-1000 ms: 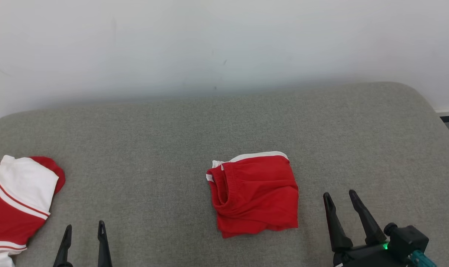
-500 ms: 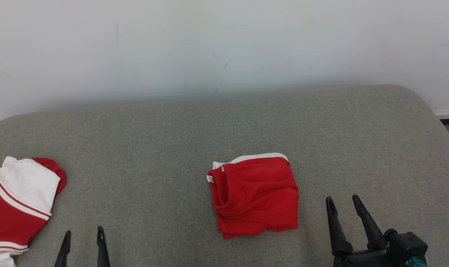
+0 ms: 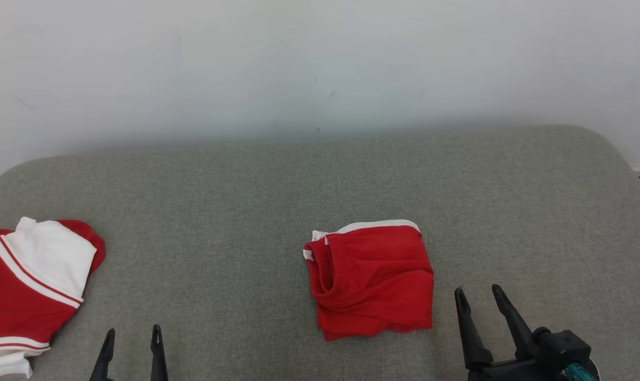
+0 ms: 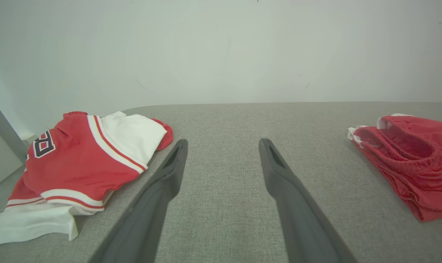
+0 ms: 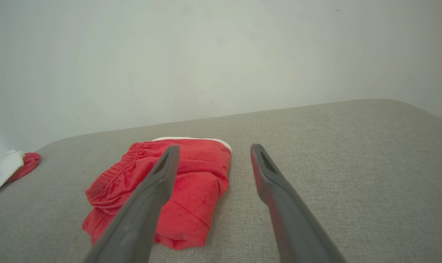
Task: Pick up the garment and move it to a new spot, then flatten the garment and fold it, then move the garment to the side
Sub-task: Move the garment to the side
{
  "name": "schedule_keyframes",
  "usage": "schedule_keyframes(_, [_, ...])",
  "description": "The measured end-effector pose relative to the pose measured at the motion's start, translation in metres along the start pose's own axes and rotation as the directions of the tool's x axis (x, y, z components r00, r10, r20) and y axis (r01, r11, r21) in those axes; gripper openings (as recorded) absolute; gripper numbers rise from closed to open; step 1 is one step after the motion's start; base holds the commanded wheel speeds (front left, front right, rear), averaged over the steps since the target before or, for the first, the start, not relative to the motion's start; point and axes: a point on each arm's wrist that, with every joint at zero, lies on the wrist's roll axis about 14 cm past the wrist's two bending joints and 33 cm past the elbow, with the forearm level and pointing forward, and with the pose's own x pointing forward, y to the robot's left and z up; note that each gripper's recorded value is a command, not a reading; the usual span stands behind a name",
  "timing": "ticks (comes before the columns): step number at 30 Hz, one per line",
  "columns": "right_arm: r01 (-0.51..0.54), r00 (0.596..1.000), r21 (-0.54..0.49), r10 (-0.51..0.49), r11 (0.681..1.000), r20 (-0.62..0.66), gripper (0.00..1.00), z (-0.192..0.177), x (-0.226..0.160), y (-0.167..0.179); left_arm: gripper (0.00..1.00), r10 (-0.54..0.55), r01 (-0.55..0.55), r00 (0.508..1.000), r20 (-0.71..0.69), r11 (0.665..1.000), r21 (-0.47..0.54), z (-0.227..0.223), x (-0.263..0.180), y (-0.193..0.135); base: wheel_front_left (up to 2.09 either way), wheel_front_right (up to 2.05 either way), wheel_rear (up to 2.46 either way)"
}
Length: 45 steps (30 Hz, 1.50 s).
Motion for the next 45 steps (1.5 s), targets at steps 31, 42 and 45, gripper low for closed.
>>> schedule_keyframes(31, [-0.008, 0.999, -0.011, 0.008, 1.000, -0.039, 1.00, -0.012, 0.002, 0.003, 1.00, -0.010, 0.010, 1.000, 0.002, 0.999, 0.040, 0.001, 0.001, 0.002, 0.00, 0.00, 0.00])
schedule_keyframes(42, [-0.013, 0.999, -0.011, 0.013, 1.000, -0.050, 1.00, -0.015, 0.002, 0.004, 1.00, -0.032, 0.031, 0.999, 0.010, 0.998, 0.047, 0.004, -0.001, 0.000, 0.00, 0.00, 0.00])
schedule_keyframes(45, [-0.014, 0.999, -0.011, 0.014, 1.000, -0.052, 1.00, -0.016, 0.002, 0.004, 1.00, -0.031, 0.031, 0.999, 0.014, 0.998, 0.047, 0.006, -0.001, 0.001, 0.00, 0.00, 0.00])
